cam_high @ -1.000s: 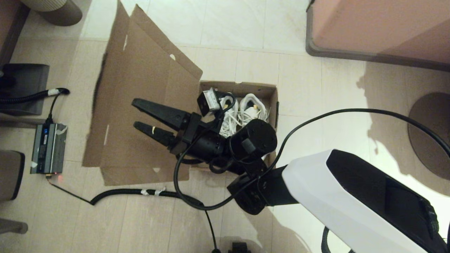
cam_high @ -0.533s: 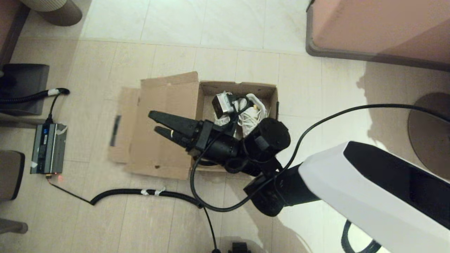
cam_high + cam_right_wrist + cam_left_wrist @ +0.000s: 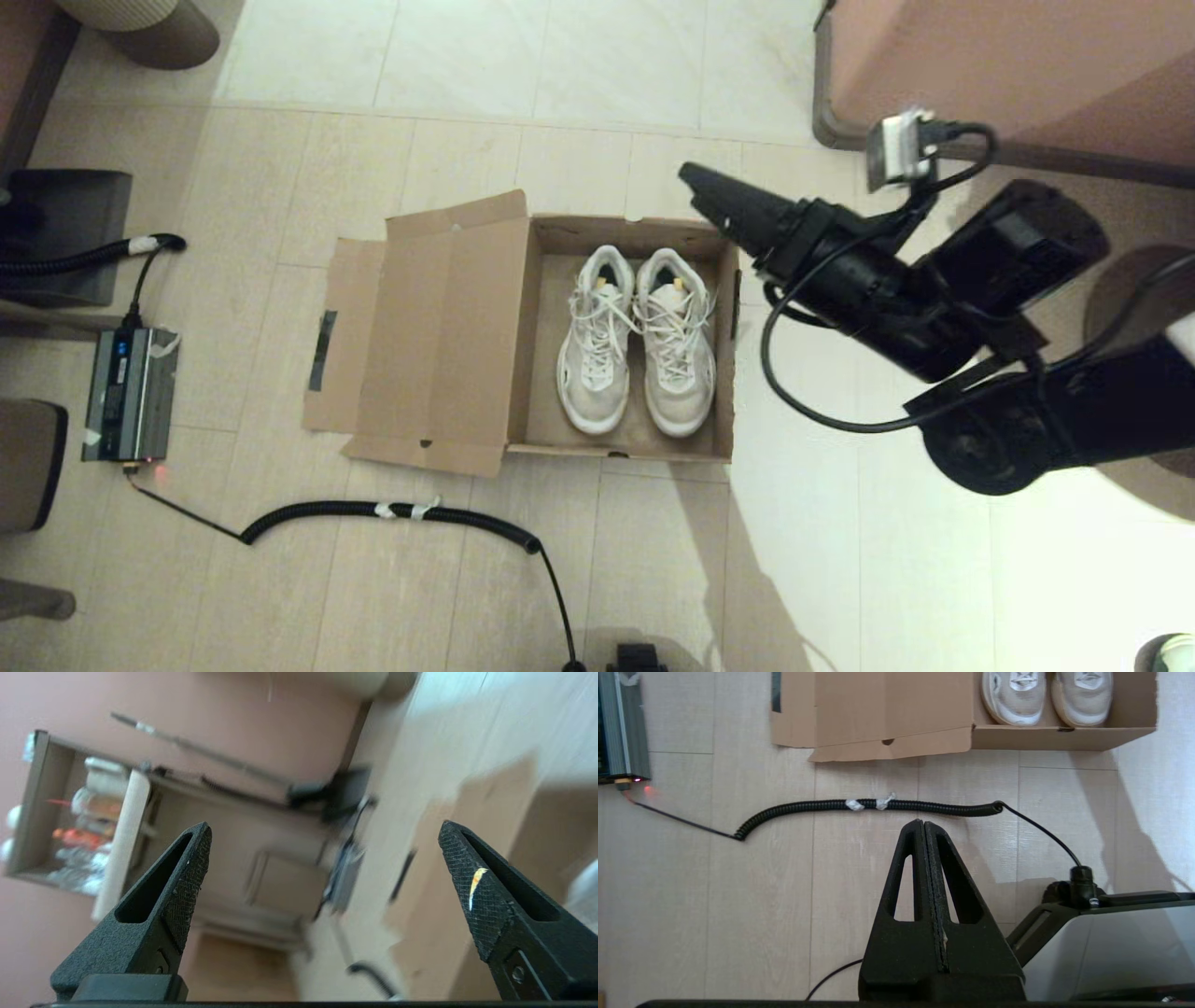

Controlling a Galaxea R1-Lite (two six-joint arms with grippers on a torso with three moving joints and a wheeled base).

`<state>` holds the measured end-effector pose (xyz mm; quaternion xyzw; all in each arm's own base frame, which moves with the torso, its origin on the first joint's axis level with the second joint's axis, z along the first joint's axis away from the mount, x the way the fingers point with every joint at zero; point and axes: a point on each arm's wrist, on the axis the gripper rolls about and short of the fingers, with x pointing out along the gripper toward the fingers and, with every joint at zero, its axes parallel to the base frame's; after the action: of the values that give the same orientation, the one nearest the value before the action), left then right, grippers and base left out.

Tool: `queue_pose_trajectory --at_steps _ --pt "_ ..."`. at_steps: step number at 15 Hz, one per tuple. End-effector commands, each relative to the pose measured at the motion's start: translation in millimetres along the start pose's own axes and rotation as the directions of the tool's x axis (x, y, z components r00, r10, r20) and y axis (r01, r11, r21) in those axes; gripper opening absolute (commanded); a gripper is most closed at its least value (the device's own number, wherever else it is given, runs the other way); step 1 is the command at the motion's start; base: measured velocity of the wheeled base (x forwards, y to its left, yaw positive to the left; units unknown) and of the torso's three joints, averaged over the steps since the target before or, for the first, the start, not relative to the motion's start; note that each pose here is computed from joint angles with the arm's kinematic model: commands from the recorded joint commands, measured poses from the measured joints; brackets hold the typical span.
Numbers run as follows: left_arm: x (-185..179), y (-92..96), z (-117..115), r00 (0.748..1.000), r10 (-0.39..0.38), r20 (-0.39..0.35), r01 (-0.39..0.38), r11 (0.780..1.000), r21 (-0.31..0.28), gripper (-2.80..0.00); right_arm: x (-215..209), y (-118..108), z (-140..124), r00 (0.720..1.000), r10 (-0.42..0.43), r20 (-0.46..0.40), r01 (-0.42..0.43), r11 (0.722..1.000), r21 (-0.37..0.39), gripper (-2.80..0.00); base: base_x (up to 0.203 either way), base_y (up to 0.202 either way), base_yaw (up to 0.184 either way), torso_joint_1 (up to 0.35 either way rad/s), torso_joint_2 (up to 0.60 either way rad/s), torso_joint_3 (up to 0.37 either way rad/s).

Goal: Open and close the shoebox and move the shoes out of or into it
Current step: Open the shoe box, then put the shoes out of the shoe box

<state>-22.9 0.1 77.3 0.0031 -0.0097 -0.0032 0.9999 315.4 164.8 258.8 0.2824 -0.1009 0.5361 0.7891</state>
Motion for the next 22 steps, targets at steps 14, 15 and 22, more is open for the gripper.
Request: queue_pose_trajectory --at_steps 14,15,22 --pt "0.5 0.0 -2.1 1.000 0.000 -0.007 0.000 1.000 0.000 -2.80 -161.5 103.7 9.7 0.948 -0.294 -0.125 0.306 0.948 0.089 0.00 0.000 0.000 0.000 0.000 0.00 0.000" --pt "0.5 0.0 -2.1 1.000 0.000 -0.007 0.000 1.000 0.000 -2.80 -164.2 92.1 0.6 0.894 -0.379 -0.241 0.421 0.894 0.156 0.00 0.000 0.000 0.000 0.000 0.00 0.000" --pt "0.5 0.0 -2.1 1.000 0.000 -0.007 0.000 1.000 0.000 -2.80 -126.7 23.4 -3.8 0.859 -0.440 -0.263 0.484 0.866 0.130 0.00 0.000 0.000 0.000 0.000 0.00 0.000"
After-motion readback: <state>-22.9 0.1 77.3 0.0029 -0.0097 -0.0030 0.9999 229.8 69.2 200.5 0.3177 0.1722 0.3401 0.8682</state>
